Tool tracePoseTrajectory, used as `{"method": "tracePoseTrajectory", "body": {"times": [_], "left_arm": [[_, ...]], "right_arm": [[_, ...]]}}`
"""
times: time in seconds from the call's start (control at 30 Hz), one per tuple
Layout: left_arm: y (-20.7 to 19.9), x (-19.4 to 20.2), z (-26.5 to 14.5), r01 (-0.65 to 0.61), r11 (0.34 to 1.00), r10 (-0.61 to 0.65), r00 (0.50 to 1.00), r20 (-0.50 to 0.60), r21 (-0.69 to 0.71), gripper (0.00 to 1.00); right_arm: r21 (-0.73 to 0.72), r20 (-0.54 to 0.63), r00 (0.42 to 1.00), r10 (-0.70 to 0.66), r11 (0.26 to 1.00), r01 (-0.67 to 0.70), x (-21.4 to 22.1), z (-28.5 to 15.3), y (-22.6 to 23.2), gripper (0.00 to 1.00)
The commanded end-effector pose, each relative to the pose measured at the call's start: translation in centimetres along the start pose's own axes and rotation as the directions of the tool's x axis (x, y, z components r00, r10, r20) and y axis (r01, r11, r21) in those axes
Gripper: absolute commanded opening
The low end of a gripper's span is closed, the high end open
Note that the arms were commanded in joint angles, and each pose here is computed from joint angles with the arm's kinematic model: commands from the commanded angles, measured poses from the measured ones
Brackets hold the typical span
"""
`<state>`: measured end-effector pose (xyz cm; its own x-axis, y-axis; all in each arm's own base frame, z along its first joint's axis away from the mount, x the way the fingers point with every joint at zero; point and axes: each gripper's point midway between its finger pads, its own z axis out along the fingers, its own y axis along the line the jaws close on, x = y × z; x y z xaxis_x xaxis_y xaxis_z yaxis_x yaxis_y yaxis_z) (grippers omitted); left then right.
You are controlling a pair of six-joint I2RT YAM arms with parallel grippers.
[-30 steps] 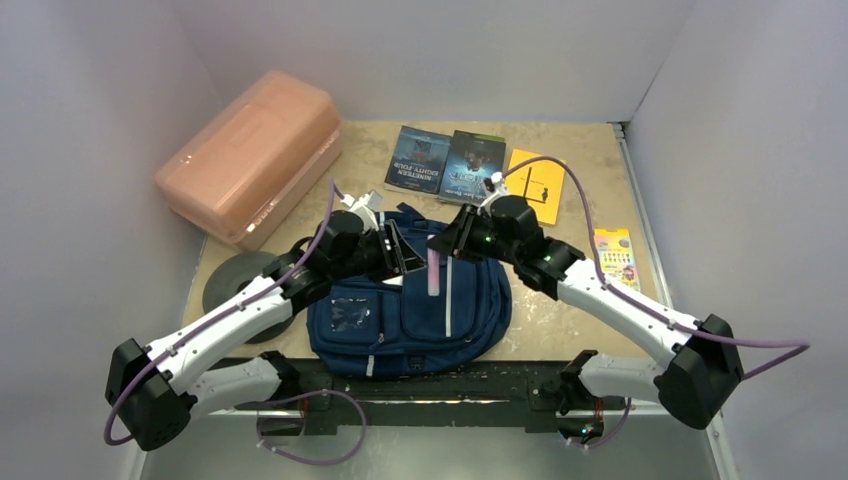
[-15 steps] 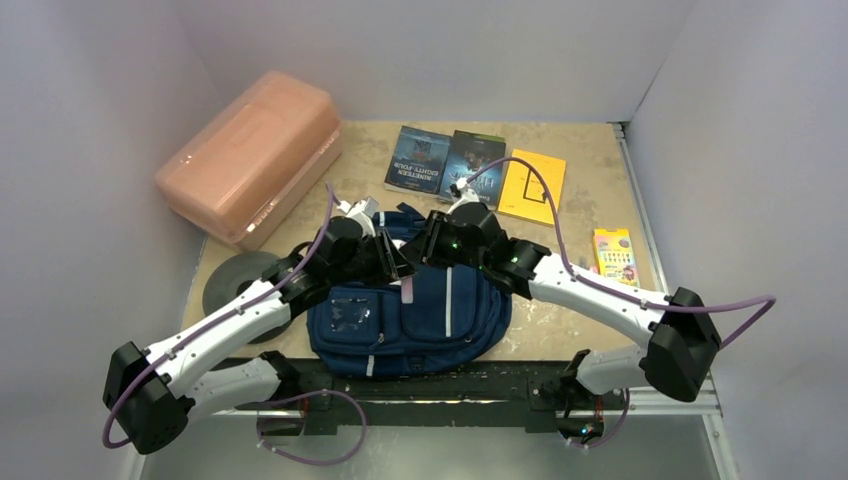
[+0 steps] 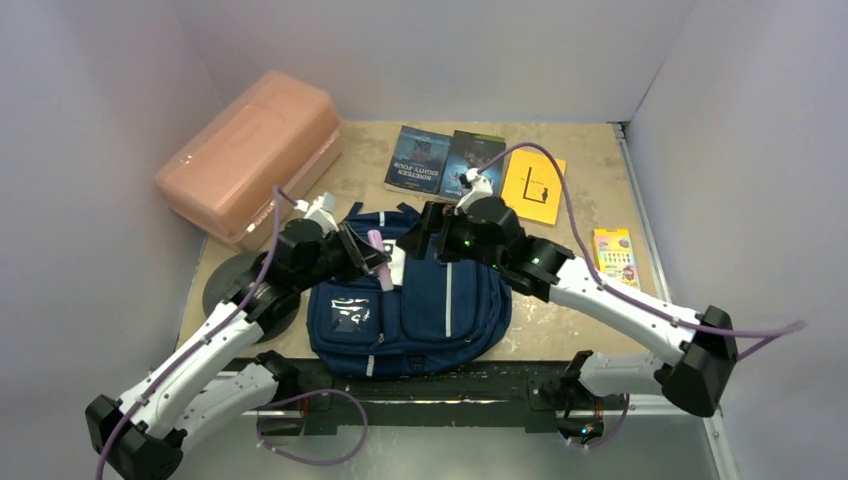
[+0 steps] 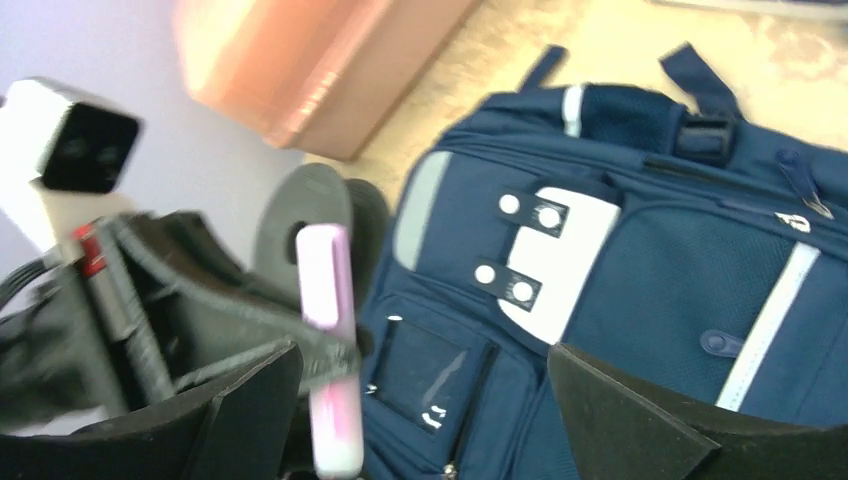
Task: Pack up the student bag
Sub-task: Pick up the stationery from the center of the board.
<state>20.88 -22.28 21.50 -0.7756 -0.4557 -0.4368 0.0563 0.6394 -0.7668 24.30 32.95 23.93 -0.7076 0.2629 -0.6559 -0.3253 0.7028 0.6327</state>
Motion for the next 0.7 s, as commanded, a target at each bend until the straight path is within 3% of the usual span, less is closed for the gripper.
{"method": "tracePoseTrajectory", "body": {"times": [0.0, 0.03, 0.1, 0.17, 0.3, 0.37, 0.47, 0.67], "left_arm": [[-2.6, -3.1, -2.1, 0.056, 0.985, -0.072, 0.993, 0.090, 0.166, 0.00], [-3.4, -3.6, -2.7, 0.060, 0.977, -0.084, 0.991, 0.109, 0.205, 0.00], [-5.4, -4.6, -4.0, 0.051, 0.958, -0.096, 0.985, 0.147, 0.284, 0.00], [-6.7, -5.6, -5.2, 0.050, 0.943, -0.118, 0.975, 0.188, 0.329, 0.00], [-8.8, -6.9, -6.7, 0.062, 0.896, -0.180, 0.956, 0.232, 0.439, 0.01], [-9.8, -7.1, -7.1, 0.048, 0.871, -0.185, 0.954, 0.236, 0.489, 0.02], [-9.9, -7.0, -7.0, 0.061, 0.867, -0.192, 0.957, 0.217, 0.495, 0.02], [-10.0, -7.2, -7.3, 0.084, 0.838, -0.238, 0.945, 0.223, 0.540, 0.01]], "right_arm": [[-0.257, 0.036, 0.999, 0.018, 0.966, -0.008, -1.5, -3.4, 3.5, 0.97], [-0.387, -0.002, 0.996, 0.086, 0.919, -0.080, -1.0, -4.3, 5.4, 0.95], [-0.626, -0.091, 0.979, 0.183, 0.754, -0.199, 0.2, -6.8, 9.7, 0.91], [-0.723, -0.129, 0.957, 0.259, 0.636, -0.269, 0.6, -8.1, 11.1, 0.88], [-0.712, -0.160, 0.949, 0.273, 0.634, -0.302, 0.7, -7.0, 11.5, 0.85], [-0.743, -0.192, 0.936, 0.296, 0.579, -0.336, 0.5, -7.3, 12.3, 0.80], [-0.784, -0.206, 0.920, 0.334, 0.506, -0.360, -0.3, -8.1, 13.2, 0.71], [-0.803, -0.195, 0.915, 0.353, 0.479, -0.356, -0.9, -8.2, 14.0, 0.48]]}}
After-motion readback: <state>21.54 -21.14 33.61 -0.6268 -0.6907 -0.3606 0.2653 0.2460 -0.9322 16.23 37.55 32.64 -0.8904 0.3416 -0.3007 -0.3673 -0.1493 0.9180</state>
